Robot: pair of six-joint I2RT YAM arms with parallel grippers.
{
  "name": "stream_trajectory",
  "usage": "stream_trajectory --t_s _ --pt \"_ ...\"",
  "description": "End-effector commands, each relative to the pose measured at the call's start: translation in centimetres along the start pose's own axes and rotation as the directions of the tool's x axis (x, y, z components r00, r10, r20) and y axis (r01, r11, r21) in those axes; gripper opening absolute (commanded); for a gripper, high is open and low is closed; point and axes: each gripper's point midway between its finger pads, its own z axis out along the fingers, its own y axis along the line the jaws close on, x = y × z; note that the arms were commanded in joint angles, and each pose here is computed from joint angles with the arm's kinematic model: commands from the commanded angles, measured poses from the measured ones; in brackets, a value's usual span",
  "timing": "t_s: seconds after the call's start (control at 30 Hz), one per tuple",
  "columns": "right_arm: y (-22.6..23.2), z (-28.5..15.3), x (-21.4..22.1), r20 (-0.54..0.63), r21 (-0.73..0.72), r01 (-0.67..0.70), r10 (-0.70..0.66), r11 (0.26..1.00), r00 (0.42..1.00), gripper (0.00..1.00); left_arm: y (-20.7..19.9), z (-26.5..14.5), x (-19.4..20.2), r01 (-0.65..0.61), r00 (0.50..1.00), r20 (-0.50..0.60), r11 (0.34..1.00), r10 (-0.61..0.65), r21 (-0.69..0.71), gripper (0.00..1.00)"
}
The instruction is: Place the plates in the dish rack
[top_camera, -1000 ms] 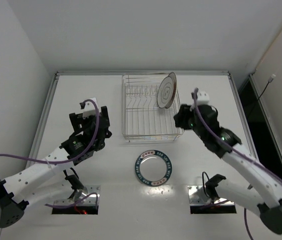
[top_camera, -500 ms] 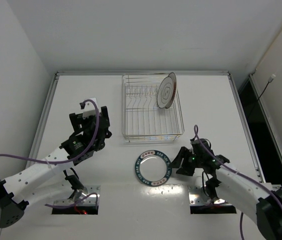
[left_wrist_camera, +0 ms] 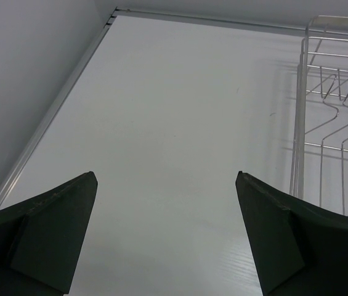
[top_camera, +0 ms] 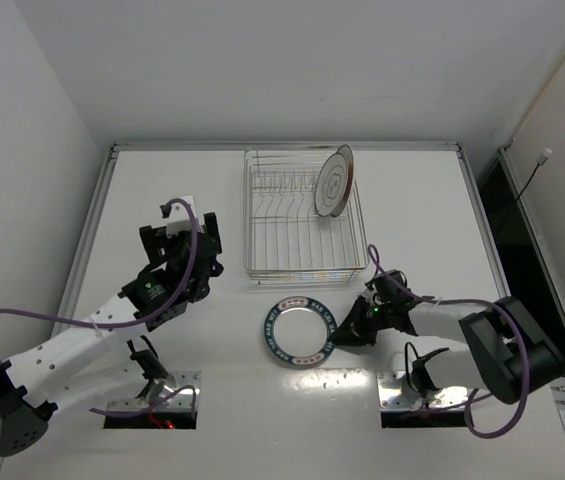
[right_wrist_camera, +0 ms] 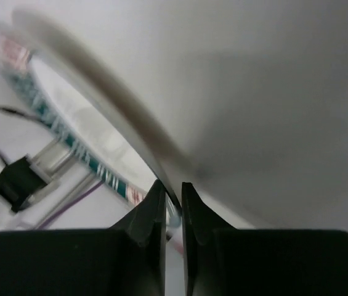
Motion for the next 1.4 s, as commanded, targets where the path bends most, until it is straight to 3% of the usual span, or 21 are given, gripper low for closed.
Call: stream_trajectory --t_s 0.0,0.13,0.33,0.43,0.47,0.5,0.53,0.63,0.67,0.7,0.77,0.8,0.83,0.87,0.93,0.97,1.0,1.03,1.1,1.23,1.37 --pt "1.1 0.1 -0.9 0.032 -0.021 0.056 -0.056 0.998 0.998 0.00 0.2 -0.2 -1.7 0.073 0.997 0.033 0.997 -0.073 0.004 0.95" --pt "1.9 -1.0 -0.7 0.066 -0.053 0.099 -0.096 0.994 0.993 0.00 0.3 -0.3 -1.9 0.081 0.996 0.037 0.997 -0.081 0.006 0.95" --pt "4.8 -4.8 1.2 0.144 0.016 0.277 -0.277 0.961 0.950 0.00 1.0 -0.5 -2.1 0.092 0.995 0.041 0.996 -0.092 -0.005 0.95" --pt "7.8 -7.9 2.1 0.251 -0.017 0.399 -0.382 0.917 0.889 0.00 1.7 -0.9 -2.7 0.125 0.991 0.056 0.992 -0.124 -0.011 0.95" --pt "6.6 -8.7 2.8 0.232 0.048 0.418 -0.417 0.907 0.879 0.00 2.5 -1.0 -3.2 0.147 0.987 0.071 0.988 -0.144 -0.038 0.95" --pt "8.4 -10.8 2.7 0.286 0.054 0.452 -0.448 0.890 0.847 0.00 3.0 -1.2 -3.1 0.153 0.986 0.073 0.987 -0.149 -0.054 0.95" --pt "7.3 -12.2 1.9 0.322 0.157 0.439 -0.466 0.885 0.824 0.00 4.0 -1.4 -3.4 0.188 0.979 0.094 0.979 -0.181 -0.074 0.95" --pt "11.9 -18.2 -0.2 0.506 0.217 0.502 -0.536 0.837 0.675 0.00 4.8 -1.8 -3.7 0.250 0.963 0.121 0.966 -0.241 -0.068 0.95" --pt "12.4 -19.1 -1.1 0.510 0.289 0.502 -0.575 0.815 0.640 0.00 4.8 -1.9 -3.4 0.266 0.958 0.123 0.963 -0.259 -0.049 0.95" --pt "15.1 -22.8 -2.7 0.612 0.336 0.468 -0.568 0.817 0.551 0.00 4.5 -1.9 -3.5 0.272 0.956 0.126 0.962 -0.266 -0.033 0.95" --pt "17.1 -25.2 -4.9 0.649 0.437 0.413 -0.598 0.799 0.471 0.00 4.3 -1.9 -3.5 0.262 0.958 0.124 0.965 -0.259 -0.014 0.95" --pt "21.1 -27.8 -6.7 0.722 0.460 0.381 -0.588 0.802 0.365 0.00 4.0 -1.7 -3.1 0.244 0.964 0.116 0.970 -0.240 -0.019 0.95" --pt "20.7 -27.4 -7.8 0.698 0.522 0.350 -0.625 0.778 0.350 0.00 3.7 -1.6 -3.4 0.243 0.964 0.115 0.970 -0.239 -0.019 0.95" --pt "23.6 -29.0 -8.9 0.755 0.509 0.340 -0.600 0.791 0.265 0.00 3.6 -1.6 -3.3 0.225 0.969 0.108 0.974 -0.221 -0.024 0.95" --pt "25.7 -27.9 -11.6 0.712 0.596 0.316 -0.668 0.738 0.216 0.00 3.3 -1.4 -2.9 0.205 0.975 0.091 0.978 -0.201 -0.033 0.95" --pt "27.8 -29.6 -12.6 0.743 0.602 0.273 -0.651 0.751 0.154 0.00 3.2 -1.3 -2.5 0.186 0.980 0.083 0.982 -0.183 -0.038 0.95" --pt "28.5 -29.6 -13.5 0.709 0.653 0.246 -0.692 0.716 0.131 0.00 3.0 -1.3 -2.5 0.186 0.980 0.079 0.982 -0.183 -0.030 0.95" --pt "28.9 -27.6 -15.7 0.666 0.705 0.195 -0.731 0.682 0.150 0.00 2.8 -1.3 -2.6 0.193 0.978 0.079 0.981 -0.191 -0.019 0.95" --pt "31.1 -28.4 -17.5 0.674 0.720 0.130 -0.731 0.682 0.105 0.00 2.6 -1.3 -2.7 0.200 0.977 0.079 0.980 -0.199 -0.008 0.95" --pt "33.4 -25.2 -21.7 0.642 0.750 0.128 -0.760 0.649 0.100 0.00 2.6 -1.3 -2.8 0.198 0.977 0.083 0.980 -0.197 -0.007 0.95" --pt "32.7 -21.0 -26.0 0.595 0.778 0.121 -0.785 0.616 0.170 0.00 2.6 -1.4 -3.0 0.207 0.975 0.084 0.978 -0.206 0.004 0.95"
